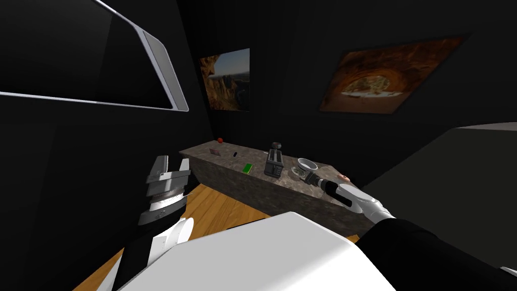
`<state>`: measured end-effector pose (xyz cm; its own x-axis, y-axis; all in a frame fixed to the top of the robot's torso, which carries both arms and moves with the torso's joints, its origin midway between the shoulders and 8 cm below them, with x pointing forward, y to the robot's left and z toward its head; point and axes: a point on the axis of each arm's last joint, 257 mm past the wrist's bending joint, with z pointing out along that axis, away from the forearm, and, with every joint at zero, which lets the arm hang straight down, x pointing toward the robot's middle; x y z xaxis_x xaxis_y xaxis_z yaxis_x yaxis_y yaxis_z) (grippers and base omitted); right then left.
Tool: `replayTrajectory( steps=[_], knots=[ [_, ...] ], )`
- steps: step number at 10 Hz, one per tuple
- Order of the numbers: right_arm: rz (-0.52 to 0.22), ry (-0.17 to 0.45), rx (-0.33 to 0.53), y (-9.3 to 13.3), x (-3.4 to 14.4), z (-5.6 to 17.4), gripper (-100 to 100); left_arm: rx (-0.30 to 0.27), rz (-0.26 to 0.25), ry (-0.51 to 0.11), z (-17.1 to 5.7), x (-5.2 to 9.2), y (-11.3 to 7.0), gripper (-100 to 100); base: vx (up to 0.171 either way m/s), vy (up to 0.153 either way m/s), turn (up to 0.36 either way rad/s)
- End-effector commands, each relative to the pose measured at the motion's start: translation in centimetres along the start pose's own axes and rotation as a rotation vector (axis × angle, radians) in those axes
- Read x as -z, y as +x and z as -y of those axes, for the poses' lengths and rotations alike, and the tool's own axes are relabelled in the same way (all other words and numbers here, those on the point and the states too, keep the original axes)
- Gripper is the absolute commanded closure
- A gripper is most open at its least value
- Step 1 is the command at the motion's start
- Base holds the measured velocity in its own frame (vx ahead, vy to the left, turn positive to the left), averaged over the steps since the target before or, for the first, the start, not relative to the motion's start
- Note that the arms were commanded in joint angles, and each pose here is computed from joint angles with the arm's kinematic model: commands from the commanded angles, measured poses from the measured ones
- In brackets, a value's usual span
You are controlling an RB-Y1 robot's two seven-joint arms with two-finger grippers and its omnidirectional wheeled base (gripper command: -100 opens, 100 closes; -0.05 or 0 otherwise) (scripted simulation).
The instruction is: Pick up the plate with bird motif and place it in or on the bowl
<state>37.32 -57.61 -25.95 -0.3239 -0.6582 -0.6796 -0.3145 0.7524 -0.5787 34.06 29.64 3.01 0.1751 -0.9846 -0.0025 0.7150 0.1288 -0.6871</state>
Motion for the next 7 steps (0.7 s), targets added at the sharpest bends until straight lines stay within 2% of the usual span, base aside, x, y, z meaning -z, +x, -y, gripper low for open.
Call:
replayTrajectory(
  steps=[1, 2, 3, 7],
  knots=[
    [-0.034, 0.003, 0.063, 1.1, -0.1, 1.0, -100, 0.0, 0.0, 0.0, 0.0, 0.0, 0.0, 0, -0.012, 0.028, 0.062],
    [-0.06, 0.005, 0.115, 1.9, -0.3, 1.6, -100, 0.0, 0.0, 0.0, 0.0, 0.0, 0.0, 0, -0.017, 0.046, 0.103],
    [-0.062, 0.005, 0.115, 1.9, -0.3, 1.7, -100, 0.0, 0.0, 0.0, 0.0, 0.0, 0.0, 0, -0.013, 0.033, 0.031],
    [-0.163, 0.006, 0.298, 4.8, -0.6, 4.1, -100, 0.0, 0.0, 0.0, 0.0, 0.0, 0.0, 0, -0.019, 0.038, 0.085]
  ],
)
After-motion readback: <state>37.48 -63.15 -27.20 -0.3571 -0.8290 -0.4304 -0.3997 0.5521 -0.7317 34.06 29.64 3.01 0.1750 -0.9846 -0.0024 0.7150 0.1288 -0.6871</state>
